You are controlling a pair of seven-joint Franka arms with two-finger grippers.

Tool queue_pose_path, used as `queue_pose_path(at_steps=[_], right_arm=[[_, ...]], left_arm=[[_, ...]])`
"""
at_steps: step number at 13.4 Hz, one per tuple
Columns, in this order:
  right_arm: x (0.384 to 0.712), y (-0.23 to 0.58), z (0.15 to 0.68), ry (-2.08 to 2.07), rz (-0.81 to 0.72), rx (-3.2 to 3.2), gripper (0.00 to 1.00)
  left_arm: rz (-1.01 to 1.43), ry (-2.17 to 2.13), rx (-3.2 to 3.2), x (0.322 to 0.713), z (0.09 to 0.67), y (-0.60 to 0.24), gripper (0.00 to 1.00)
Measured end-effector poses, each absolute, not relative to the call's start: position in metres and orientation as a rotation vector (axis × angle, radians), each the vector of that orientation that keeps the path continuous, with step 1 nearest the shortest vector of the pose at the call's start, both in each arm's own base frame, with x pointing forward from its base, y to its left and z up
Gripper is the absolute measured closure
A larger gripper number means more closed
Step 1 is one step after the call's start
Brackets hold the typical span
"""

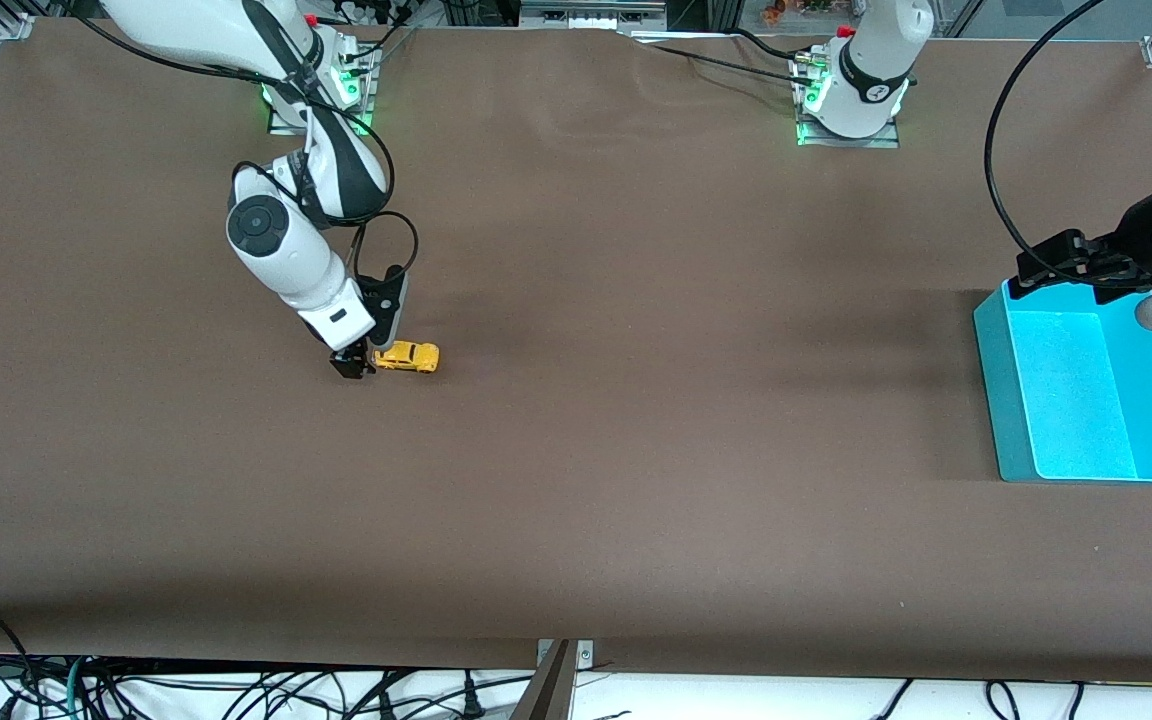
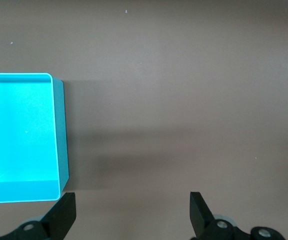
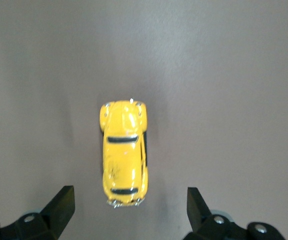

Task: Wind and store yellow beetle car
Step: 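Lower the open right gripper down over the yellow beetle car, then grasp the yellow car with the right gripper while the left gripper moves over the bin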

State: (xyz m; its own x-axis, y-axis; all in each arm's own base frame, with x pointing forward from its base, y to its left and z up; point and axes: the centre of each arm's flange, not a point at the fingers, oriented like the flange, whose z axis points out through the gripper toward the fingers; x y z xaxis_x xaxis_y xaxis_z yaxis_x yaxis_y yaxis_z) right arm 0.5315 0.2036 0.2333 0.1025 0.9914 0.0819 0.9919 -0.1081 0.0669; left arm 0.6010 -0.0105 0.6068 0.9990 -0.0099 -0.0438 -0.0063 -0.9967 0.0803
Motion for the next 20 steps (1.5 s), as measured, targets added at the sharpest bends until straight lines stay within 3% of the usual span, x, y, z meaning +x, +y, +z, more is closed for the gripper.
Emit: queue_pose_path(at_steps=[9, 10, 14, 20], right_arm=[[0.525, 0.223, 0.195, -2.122, -0.121, -2.277, 0.02], [0.524, 0.223, 0.192, -2.125, -0.116, -2.272, 0.06], [0.524, 0.224, 0.191, -2.154, -0.115, -2.245, 0.53], [0.525, 0.222, 0.191, -2.154, -0.111, -2.245, 0.55]], left_arm=[[-0.065, 0.03, 3.062, 0.614, 0.588, 0.004, 0.0], [-0.072, 0.04, 3.062, 0.617, 0.583, 0.008, 0.0], [-0.094, 0.087, 3.062, 0.63, 0.557, 0.026, 0.0], [-0.173, 0.088, 3.06, 0.659, 0.487, 0.024, 0.0]])
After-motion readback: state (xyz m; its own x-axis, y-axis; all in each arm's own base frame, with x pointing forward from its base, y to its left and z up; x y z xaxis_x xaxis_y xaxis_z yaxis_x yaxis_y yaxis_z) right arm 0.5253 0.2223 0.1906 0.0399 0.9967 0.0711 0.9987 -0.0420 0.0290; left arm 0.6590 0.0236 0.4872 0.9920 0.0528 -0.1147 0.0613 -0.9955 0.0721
